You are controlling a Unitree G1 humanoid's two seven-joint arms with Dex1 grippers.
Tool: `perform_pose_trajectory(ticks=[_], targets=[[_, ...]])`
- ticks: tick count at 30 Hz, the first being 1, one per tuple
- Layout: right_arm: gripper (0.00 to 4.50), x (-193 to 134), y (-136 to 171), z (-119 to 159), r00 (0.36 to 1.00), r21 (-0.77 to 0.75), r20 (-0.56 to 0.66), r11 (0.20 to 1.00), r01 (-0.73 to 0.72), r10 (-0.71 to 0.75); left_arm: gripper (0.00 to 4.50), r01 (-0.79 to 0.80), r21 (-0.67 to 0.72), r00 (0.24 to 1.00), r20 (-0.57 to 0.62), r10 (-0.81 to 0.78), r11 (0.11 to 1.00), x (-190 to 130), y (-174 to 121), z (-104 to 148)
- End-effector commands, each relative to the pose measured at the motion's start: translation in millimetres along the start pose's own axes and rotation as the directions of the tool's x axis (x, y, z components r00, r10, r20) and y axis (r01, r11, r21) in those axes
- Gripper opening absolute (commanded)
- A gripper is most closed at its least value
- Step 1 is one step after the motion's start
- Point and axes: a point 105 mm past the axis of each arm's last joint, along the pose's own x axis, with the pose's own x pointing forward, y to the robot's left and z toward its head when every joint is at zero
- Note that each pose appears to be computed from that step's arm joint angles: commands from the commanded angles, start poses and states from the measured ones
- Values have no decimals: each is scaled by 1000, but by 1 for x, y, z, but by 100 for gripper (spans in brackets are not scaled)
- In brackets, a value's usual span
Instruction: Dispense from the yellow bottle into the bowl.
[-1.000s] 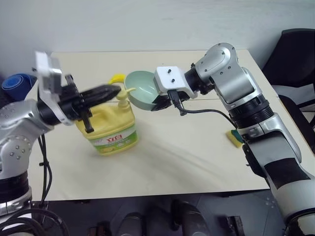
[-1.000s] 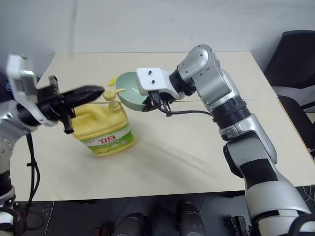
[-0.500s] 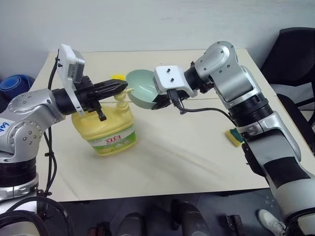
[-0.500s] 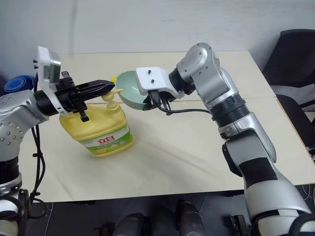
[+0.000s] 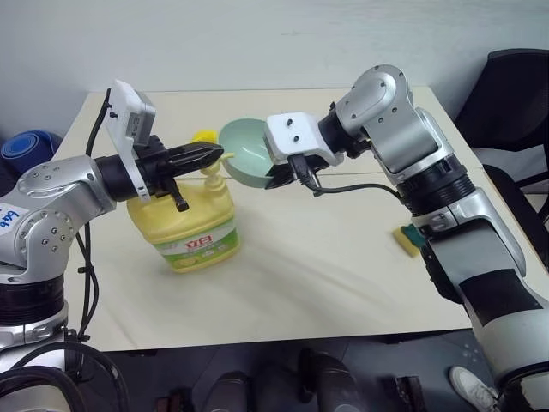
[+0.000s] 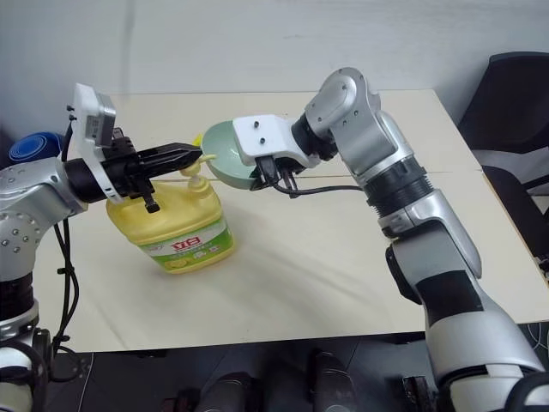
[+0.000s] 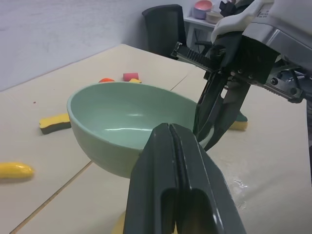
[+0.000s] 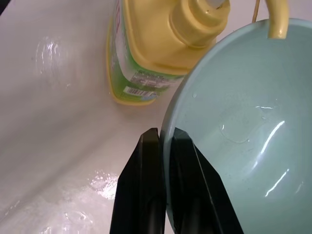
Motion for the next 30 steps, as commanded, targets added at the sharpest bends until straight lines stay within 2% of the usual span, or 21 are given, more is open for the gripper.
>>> perform_pose_trajectory(ticks=[1, 18, 30], targets=[[0, -6, -7, 15, 1000, -69, -7, 998, 5, -5, 3, 1, -62, 997, -81, -7, 998, 4, -4, -21], [0, 8, -4, 24, 998, -77, 7, 996, -55, 56, 3, -54, -186, 982, -188, 19, 981, -2, -5, -69], [0, 8, -4, 26, 998, -77, 23, 996, -48, 50, 3, -59, -251, 980, -198, 8, 966, -1, -7, -77]])
